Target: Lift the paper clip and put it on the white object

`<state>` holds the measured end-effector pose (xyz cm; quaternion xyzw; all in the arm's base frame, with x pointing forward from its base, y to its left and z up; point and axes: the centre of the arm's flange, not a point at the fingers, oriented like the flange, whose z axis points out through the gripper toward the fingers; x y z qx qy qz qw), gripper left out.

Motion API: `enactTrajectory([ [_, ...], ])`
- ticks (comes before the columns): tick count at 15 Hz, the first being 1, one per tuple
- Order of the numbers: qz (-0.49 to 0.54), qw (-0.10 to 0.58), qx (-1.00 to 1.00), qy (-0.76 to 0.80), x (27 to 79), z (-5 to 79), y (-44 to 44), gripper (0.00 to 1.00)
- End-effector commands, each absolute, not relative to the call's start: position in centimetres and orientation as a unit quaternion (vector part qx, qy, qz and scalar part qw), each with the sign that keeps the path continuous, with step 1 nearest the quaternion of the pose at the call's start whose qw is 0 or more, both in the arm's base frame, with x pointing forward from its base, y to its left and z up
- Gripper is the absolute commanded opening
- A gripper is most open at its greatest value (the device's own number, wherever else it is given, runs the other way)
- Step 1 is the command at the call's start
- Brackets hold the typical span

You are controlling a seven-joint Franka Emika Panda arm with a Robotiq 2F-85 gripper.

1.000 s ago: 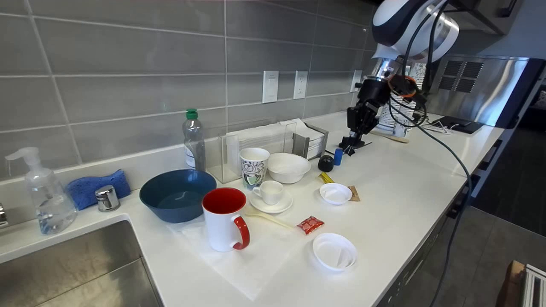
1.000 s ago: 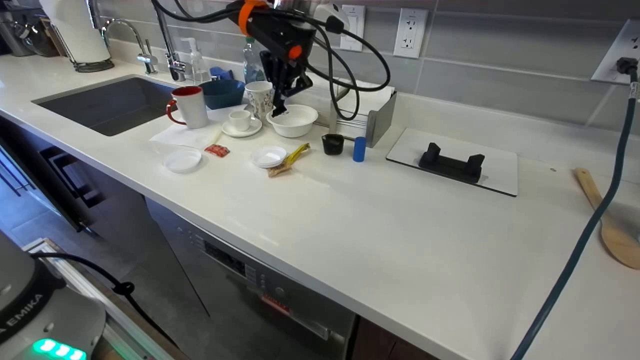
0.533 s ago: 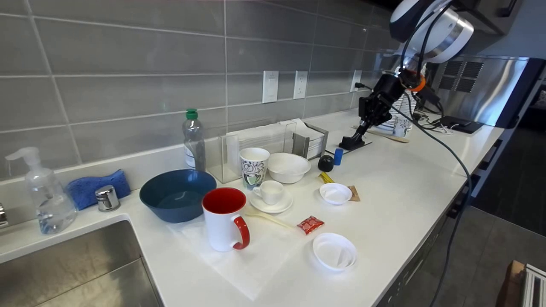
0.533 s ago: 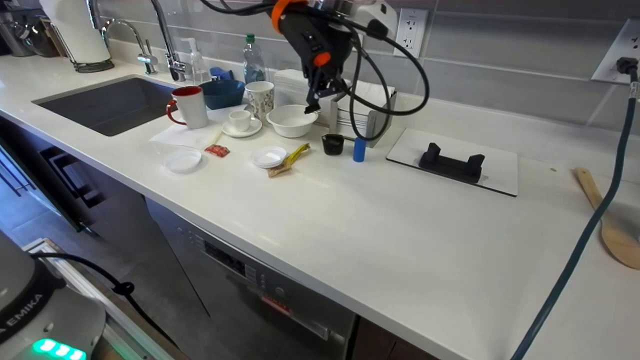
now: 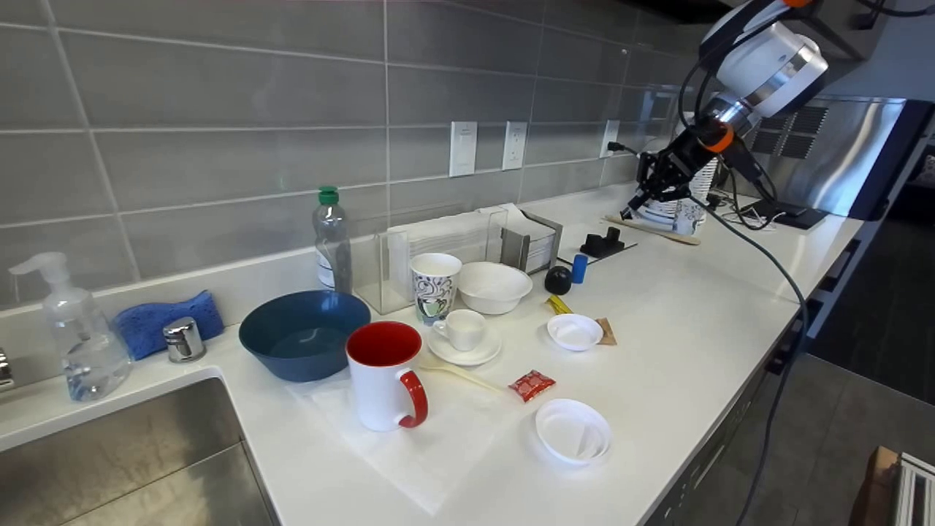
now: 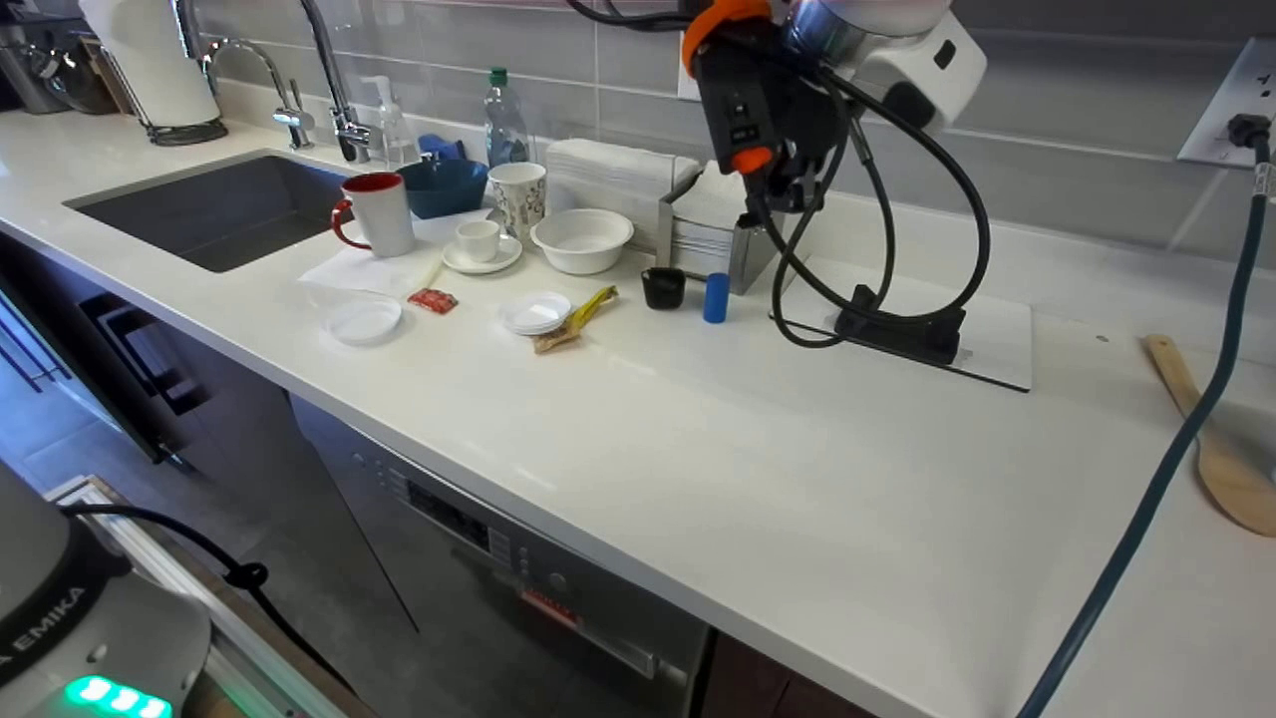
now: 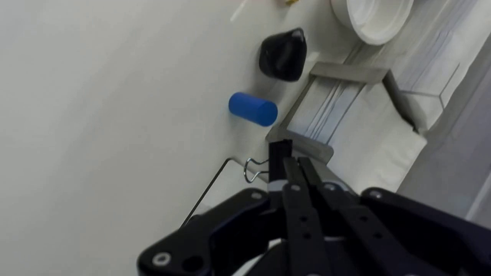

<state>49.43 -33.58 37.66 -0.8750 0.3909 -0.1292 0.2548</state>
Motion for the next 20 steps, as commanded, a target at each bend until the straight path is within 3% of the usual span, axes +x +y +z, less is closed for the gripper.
enactTrajectory([
  [1, -0.157, 0.253, -0.828, 0.475, 52.9, 35.9, -36.4, 0.01],
  [7, -0.159, 0.240, -0.757, 0.587, 57.1, 31.3, -37.1, 0.01],
  [18, -0.145, 0.244, -0.724, 0.628, 61.6, 24.0, -35.7, 0.01],
  [19, -0.144, 0.246, -0.723, 0.629, 61.7, 23.8, -35.8, 0.06],
  [20, -0.143, 0.248, -0.724, 0.628, 61.8, 23.7, -35.7, 0.29],
])
